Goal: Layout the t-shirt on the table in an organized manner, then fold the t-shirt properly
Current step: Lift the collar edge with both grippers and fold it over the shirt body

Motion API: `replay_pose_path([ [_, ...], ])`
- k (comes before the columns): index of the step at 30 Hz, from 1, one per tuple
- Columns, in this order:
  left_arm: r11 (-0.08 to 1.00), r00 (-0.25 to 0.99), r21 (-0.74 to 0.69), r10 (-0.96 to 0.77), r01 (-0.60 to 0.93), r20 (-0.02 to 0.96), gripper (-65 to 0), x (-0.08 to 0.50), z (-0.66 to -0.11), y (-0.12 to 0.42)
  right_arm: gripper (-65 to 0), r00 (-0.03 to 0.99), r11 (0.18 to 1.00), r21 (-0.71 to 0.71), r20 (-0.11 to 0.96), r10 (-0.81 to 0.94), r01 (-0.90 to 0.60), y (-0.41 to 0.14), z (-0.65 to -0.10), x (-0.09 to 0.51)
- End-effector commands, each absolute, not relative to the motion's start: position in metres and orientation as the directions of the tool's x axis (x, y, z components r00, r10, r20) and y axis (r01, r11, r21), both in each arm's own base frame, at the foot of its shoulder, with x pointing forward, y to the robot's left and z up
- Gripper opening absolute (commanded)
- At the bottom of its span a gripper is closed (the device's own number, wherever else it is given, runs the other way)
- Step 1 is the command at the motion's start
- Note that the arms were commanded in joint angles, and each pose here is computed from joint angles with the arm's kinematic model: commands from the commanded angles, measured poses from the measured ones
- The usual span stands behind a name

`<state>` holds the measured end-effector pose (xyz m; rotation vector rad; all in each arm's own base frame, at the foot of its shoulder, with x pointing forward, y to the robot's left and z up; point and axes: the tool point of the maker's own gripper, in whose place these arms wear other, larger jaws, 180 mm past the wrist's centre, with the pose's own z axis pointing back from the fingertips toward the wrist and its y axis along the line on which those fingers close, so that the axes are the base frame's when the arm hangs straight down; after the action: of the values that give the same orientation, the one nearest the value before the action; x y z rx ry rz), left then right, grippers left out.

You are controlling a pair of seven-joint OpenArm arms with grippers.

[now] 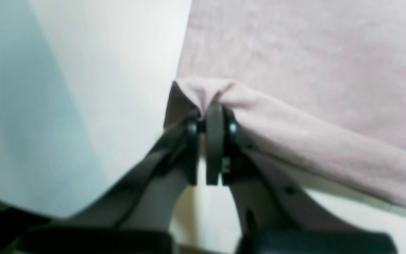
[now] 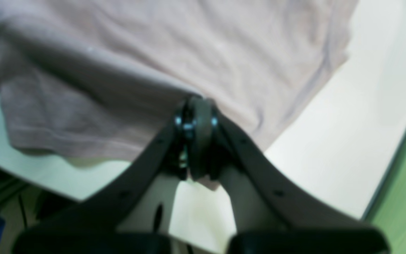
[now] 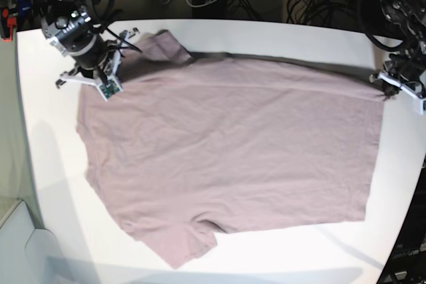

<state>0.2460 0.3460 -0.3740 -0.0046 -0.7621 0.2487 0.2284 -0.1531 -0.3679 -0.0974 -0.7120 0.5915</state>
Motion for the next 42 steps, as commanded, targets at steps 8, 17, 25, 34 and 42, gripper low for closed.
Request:
replay_pose_path([
  [8, 0.972, 0.697, -0.082, 0.217, -0.222, 0.683, -64.6, 0.240, -0.373, 0.352, -65.0, 0.559, 0.844, -0.348, 0.635, 0.533, -0.409, -0.176, -0.340, 0.257],
  [17, 0.973, 0.694, -0.081, 0.212, -0.217, 0.688, -64.6, 0.243, -0.371, 0.352, -65.0, 0.529, 0.828, -0.388, 0.639, 0.558, -0.405, -0.184, -0.329, 0.271],
  [25, 0.987, 0.697, -0.081, 0.157, -0.141, 0.700, -64.6, 0.266, -0.366, 0.333, -65.0, 0.484, 0.824, -0.406, 0.670, 0.563, -0.396, -0.178, -0.314, 0.291],
  [34, 0.995, 0.684, -0.017, 0.078, -0.095, 0.725, -64.6, 0.285, -0.345, 0.345, -65.0, 0.480, 0.807, -0.394, 0.657, 0.582, -0.440, -0.168, -0.324, 0.295],
  [42, 0.996, 0.655, 0.009, 0.055, -0.094, 0.754, -64.5, 0.301, -0.326, 0.356, -65.0, 0.479, 0.806, -0.397, 0.656, 0.583, -0.439, -0.170, -0.324, 0.299],
])
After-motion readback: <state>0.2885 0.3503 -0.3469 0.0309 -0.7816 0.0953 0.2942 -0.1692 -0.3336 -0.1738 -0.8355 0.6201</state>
